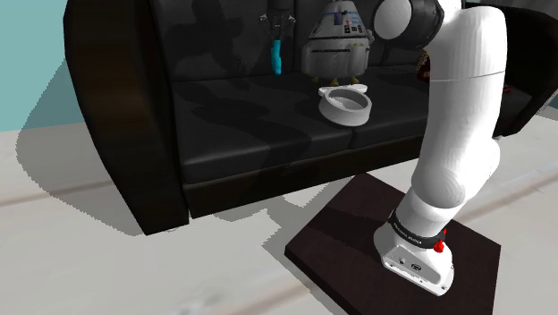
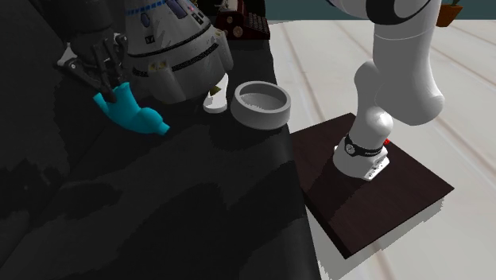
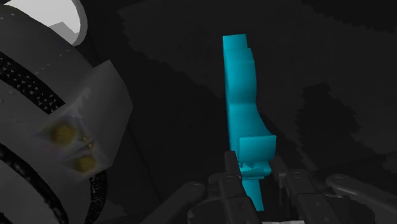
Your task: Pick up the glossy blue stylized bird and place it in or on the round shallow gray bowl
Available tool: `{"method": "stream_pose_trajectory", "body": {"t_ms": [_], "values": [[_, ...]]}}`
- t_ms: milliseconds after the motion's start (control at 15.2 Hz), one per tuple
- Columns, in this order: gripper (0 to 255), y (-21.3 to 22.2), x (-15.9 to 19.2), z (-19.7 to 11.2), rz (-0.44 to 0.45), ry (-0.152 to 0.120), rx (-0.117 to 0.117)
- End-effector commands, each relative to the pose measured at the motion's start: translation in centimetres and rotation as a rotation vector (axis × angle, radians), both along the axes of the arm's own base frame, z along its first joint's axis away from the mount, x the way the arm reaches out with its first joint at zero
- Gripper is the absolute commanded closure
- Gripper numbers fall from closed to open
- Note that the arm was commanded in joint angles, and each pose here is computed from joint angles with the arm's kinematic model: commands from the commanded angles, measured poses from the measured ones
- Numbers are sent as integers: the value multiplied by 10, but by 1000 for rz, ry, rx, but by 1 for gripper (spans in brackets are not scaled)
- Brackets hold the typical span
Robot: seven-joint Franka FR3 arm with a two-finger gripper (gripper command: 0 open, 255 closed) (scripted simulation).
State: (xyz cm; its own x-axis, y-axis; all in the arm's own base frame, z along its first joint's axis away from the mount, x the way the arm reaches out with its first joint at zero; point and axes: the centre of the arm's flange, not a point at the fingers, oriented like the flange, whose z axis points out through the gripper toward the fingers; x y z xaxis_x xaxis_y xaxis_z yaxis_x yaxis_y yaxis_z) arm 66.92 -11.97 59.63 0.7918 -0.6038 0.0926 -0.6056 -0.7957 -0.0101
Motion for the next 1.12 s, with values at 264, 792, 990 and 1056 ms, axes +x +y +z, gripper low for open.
{"method": "stream_pose_trajectory", "body": {"t_ms": [264, 792, 990, 1056], "values": [[255, 0, 0, 33, 0, 0, 0], [255, -2, -66, 54, 0, 0, 0], [255, -3, -105, 58, 0, 0, 0], [255, -3, -118, 59, 0, 0, 0]]}}
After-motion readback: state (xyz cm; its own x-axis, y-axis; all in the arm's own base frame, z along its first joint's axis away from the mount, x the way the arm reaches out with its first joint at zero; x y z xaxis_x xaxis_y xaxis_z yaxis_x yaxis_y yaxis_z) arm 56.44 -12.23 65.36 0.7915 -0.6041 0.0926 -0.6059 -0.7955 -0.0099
